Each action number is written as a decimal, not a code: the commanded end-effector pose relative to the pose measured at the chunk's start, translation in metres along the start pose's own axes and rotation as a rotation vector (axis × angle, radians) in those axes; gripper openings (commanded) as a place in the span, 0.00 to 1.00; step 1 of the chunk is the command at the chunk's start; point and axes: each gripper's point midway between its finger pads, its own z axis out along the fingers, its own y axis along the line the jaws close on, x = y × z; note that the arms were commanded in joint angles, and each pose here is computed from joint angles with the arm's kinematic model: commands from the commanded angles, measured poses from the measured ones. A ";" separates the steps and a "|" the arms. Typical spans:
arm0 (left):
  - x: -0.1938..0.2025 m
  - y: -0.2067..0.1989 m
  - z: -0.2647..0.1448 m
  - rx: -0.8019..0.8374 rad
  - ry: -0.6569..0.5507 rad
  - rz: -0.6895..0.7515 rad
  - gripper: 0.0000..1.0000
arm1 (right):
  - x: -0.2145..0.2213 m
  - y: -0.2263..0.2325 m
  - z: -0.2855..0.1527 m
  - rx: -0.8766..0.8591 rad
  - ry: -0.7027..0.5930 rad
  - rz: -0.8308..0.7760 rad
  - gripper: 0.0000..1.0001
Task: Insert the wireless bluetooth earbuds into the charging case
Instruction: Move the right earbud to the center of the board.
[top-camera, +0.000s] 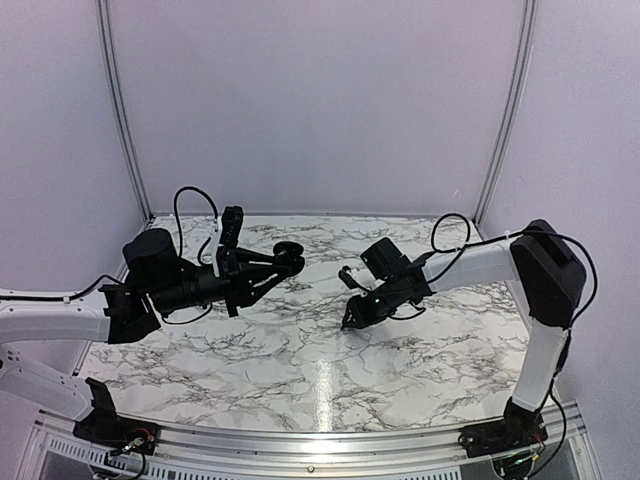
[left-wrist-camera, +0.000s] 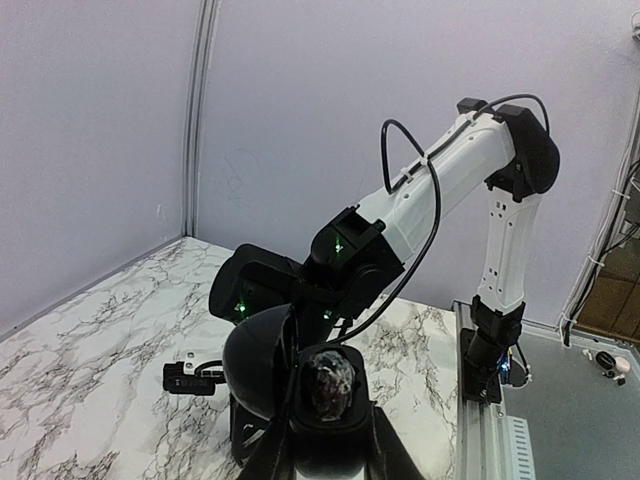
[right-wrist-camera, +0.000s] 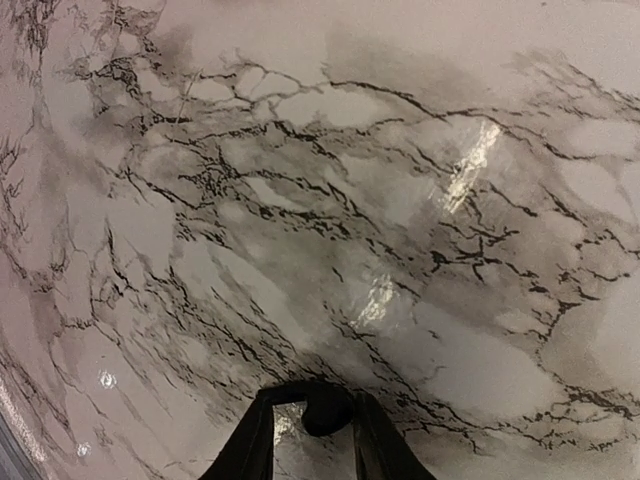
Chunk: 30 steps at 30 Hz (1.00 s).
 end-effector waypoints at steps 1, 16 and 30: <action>-0.005 0.001 -0.007 -0.017 -0.019 0.025 0.00 | -0.009 0.005 0.005 -0.009 0.008 -0.023 0.28; -0.004 0.003 -0.011 -0.028 -0.021 0.030 0.00 | 0.023 0.045 0.024 -0.075 0.187 -0.272 0.19; -0.006 0.002 -0.013 -0.026 -0.027 0.030 0.00 | 0.038 0.068 -0.006 0.088 0.256 -0.532 0.30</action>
